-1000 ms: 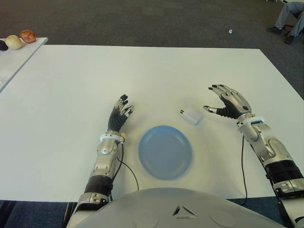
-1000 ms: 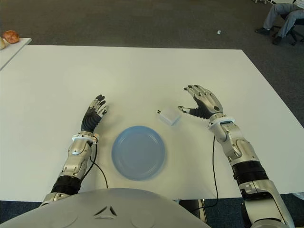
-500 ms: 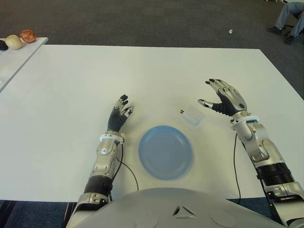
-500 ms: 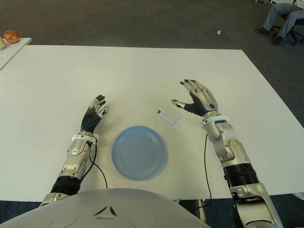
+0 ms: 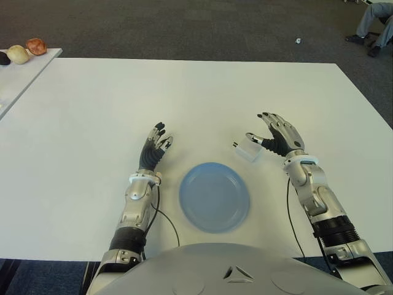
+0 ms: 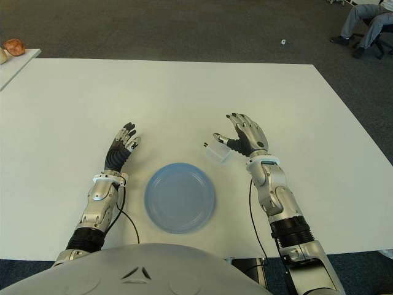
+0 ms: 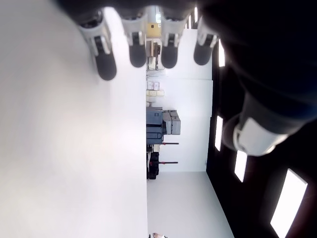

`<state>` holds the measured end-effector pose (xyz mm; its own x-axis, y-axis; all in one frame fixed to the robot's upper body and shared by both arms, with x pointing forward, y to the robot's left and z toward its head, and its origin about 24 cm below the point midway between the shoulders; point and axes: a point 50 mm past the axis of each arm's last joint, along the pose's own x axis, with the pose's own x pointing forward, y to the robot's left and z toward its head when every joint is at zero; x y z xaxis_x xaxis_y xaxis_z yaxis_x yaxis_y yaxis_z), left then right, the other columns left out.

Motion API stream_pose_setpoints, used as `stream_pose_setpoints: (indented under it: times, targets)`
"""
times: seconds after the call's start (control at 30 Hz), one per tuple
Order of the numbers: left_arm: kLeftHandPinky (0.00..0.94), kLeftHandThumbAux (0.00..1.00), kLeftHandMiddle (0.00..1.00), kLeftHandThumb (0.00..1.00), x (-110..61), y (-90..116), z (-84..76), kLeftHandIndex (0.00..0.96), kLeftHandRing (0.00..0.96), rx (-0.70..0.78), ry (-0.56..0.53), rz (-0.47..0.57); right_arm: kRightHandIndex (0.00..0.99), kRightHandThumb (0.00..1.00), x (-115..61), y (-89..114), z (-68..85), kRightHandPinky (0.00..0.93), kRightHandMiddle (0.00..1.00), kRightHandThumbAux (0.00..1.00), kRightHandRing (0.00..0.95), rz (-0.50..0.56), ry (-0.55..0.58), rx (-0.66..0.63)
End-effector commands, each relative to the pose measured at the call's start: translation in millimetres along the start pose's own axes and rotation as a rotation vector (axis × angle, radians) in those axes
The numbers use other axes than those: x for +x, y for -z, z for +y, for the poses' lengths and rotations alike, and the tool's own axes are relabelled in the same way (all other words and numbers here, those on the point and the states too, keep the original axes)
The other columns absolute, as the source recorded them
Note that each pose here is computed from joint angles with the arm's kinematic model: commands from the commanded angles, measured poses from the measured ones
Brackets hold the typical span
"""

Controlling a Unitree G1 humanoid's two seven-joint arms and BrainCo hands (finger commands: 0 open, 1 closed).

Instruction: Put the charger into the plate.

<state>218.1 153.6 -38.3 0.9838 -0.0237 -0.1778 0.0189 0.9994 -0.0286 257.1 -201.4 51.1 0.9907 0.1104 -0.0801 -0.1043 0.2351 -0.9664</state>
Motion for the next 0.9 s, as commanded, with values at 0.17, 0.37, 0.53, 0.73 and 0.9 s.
stream_pose_setpoints:
  times: [0.17,0.37,0.53,0.73,0.9]
  targets:
    - [0.076,0.584,0.078,0.0,-16.2,33.3,-5.3,0.0,0.075,-0.015,0.003,0.181,0.0,0.187,-3.9,-9.0,15.1,0.0,0.0,0.163,0.0,0.054,-0.063,-0.013]
    - [0.075,0.578,0.077,0.0,-15.8,33.0,-7.5,0.0,0.073,-0.018,0.005,0.179,0.0,0.199,-4.9,-12.5,23.8,0.0,0.0,0.169,0.0,0.1,-0.082,-0.011]
    - [0.079,0.577,0.08,0.0,-16.0,31.8,-8.0,0.0,0.077,-0.017,0.003,0.176,0.0,0.208,-5.1,-12.7,34.3,0.0,0.0,0.174,0.0,0.132,-0.092,0.004]
    - [0.08,0.578,0.084,0.0,-16.6,30.8,-6.8,0.001,0.081,-0.017,-0.004,0.172,0.0,0.209,-5.2,-9.4,45.4,0.0,0.0,0.175,0.0,0.161,-0.087,0.029]
    - [0.083,0.584,0.09,0.0,-17.2,30.7,-5.7,0.005,0.085,-0.028,-0.01,0.171,0.0,0.21,-6.0,-9.0,49.0,0.0,0.0,0.175,0.0,0.169,-0.079,0.051]
